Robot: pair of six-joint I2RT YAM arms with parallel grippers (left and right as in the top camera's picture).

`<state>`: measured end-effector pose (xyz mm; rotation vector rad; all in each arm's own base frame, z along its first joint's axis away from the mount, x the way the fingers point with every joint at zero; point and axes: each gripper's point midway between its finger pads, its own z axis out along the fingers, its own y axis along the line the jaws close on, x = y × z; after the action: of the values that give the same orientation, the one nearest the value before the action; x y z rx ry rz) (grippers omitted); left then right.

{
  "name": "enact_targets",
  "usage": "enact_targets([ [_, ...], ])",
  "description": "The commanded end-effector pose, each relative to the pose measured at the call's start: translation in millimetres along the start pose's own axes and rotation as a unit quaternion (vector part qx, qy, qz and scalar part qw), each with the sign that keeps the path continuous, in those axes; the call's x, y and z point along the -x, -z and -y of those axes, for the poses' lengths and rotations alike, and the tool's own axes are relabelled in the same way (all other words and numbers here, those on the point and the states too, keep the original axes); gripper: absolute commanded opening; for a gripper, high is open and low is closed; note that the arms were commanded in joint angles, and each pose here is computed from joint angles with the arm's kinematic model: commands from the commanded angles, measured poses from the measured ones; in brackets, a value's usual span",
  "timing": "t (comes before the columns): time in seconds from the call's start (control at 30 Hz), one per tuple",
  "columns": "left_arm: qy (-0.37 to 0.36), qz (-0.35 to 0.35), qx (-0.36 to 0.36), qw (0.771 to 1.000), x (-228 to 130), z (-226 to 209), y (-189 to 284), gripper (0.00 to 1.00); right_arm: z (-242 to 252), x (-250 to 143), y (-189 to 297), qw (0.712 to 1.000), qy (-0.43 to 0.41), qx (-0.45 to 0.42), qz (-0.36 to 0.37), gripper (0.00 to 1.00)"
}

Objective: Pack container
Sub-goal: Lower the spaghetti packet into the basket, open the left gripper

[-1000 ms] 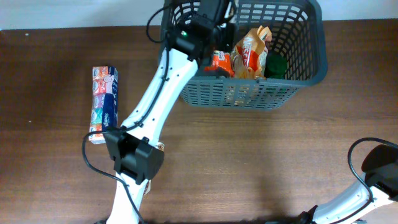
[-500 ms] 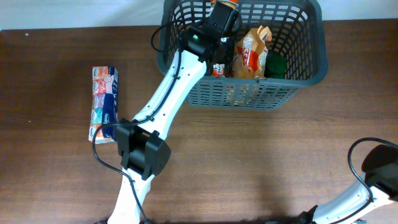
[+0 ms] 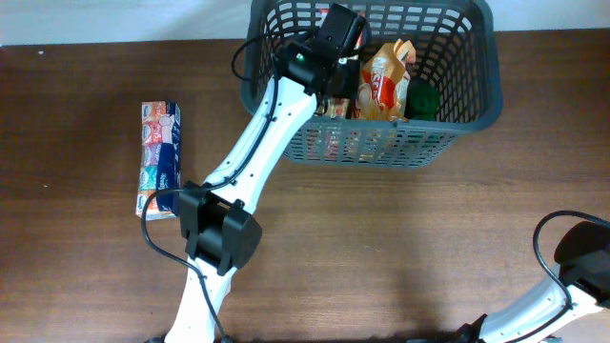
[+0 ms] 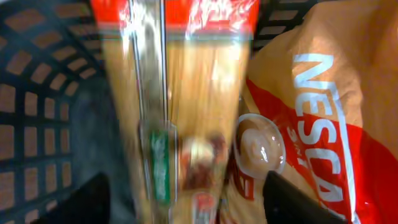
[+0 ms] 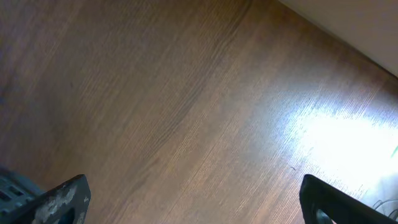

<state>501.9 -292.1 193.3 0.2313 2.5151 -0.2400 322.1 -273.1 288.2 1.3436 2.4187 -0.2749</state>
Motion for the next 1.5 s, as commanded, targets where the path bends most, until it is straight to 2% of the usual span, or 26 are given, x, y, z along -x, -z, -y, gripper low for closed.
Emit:
enact_targets([
  [0.0, 0.004, 0.002, -0.008, 1.0, 3.0, 1.3, -1.4, 0.63, 1.2, 0.3, -1.7, 1.0, -0.005, -0.002, -0.001, 0.99],
  [0.27, -0.009, 0.031, -0.013, 0.999, 20.8, 0.5, 8.9, 0.63, 1.2, 0.3, -1.7, 1.0, -0.005, -0.002, -0.001, 0.99],
  [0.4, -0.027, 0.083, 0.0, 0.996, 52.5, -11.5, 49.8, 0.73, 1.2, 0.3, -1.7, 1.0, -0.005, -0.002, -0.001, 0.99],
  [0.53, -0.015, 0.141, 0.047, 0.989, 81.1, -42.1, 112.4, 0.79, 1.2, 0.3, -1.7, 1.0, -0.005, -0.002, -0.001, 0.99],
  [0.6, -0.014, 0.153, 0.073, 0.985, 84.8, -63.2, 144.0, 0.92, 1.2, 0.3, -1.7, 1.0, -0.005, -0.002, -0.001, 0.99],
  [0.63, -0.009, 0.15, 0.089, 0.985, 82.2, -75.8, 155.9, 0.96, 1.2, 0.2, -1.7, 1.0, -0.005, -0.002, -0.002, 0.99],
  [0.77, 0.037, 0.108, 0.155, 0.981, 56.6, -143.0, 192.8, 0.98, 1.2, 0.3, -1.7, 1.0, -0.005, -0.002, -0.001, 0.99],
  [0.9, 0.102, 0.046, 0.186, 0.976, 24.4, -203.3, 204.6, 0.99, 1.2, 0.3, -1.7, 1.0, -0.005, -0.002, -0.001, 0.99],
  [1.1, 0.161, -0.021, 0.226, 0.961, -13.1, -267.4, 215.2, 0.99, 1.2, 0.2, -1.7, 1.0, -0.005, -0.002, -0.002, 0.99],
  [1.3, 0.207, -0.085, 0.251, 0.942, -47.5, -314.4, 203.0, 0.99, 1.2, 0.3, -1.7, 1.0, -0.005, -0.002, -0.001, 0.99],
  [1.47, 0.233, -0.162, 0.222, 0.933, -88.4, -338.1, 152.3, 0.99, 1.2, 0.2, -1.7, 1.0, -0.005, -0.002, -0.002, 0.99],
])
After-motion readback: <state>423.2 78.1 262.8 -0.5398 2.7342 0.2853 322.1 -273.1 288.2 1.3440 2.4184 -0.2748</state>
